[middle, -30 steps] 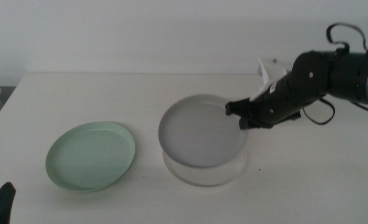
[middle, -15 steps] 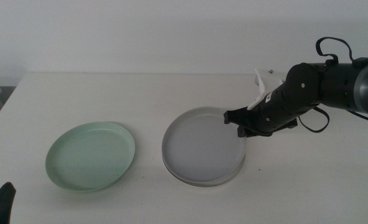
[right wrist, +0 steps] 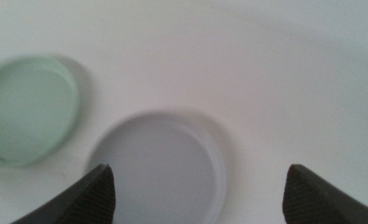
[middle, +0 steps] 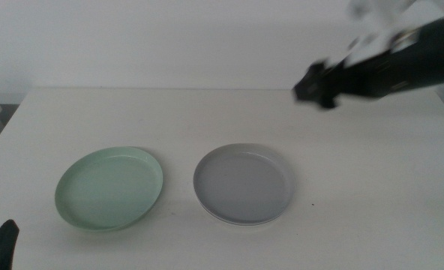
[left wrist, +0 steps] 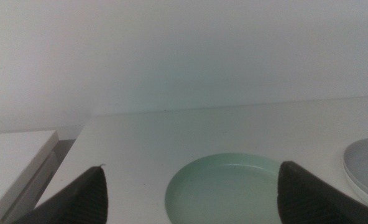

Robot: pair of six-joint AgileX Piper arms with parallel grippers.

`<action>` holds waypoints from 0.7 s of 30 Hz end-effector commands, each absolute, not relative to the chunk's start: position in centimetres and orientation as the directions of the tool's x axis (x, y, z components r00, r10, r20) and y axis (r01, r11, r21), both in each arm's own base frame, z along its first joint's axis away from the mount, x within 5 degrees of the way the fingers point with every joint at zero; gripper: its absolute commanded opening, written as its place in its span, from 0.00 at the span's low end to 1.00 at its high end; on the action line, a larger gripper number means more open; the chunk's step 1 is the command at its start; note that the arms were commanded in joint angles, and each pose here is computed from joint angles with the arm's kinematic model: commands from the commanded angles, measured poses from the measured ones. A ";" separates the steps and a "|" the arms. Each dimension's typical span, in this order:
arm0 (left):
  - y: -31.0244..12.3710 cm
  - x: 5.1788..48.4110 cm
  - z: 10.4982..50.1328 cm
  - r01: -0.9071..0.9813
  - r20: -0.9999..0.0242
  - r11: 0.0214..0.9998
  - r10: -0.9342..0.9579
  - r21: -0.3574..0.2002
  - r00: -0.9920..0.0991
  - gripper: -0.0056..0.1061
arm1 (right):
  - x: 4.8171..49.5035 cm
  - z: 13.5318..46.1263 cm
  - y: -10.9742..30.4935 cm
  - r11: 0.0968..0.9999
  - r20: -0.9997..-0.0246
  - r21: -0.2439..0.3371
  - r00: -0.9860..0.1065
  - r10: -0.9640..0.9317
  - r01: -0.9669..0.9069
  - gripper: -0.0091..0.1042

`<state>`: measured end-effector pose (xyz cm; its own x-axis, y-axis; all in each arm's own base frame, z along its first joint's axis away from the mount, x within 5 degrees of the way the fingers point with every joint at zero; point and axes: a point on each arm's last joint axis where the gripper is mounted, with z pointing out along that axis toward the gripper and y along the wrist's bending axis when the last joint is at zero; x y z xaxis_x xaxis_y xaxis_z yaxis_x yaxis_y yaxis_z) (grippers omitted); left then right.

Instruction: Stack the three bowls on top of each other.

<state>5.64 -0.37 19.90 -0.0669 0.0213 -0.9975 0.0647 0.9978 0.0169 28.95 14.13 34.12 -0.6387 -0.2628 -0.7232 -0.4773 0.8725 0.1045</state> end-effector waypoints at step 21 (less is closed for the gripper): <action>-0.4 5.6 20.1 0.063 -0.999 0.998 0.016 0.013 -0.050 0.89 | 13.1 38.9 8.1 0.783 -0.909 0.013 -0.334 -0.250 -0.622 0.90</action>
<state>5.64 -0.37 19.90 -0.0669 0.0213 -0.9975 0.0647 0.9978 0.0169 13.16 8.15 38.94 -0.3422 -0.2413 -0.9081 -0.6175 0.7862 0.0238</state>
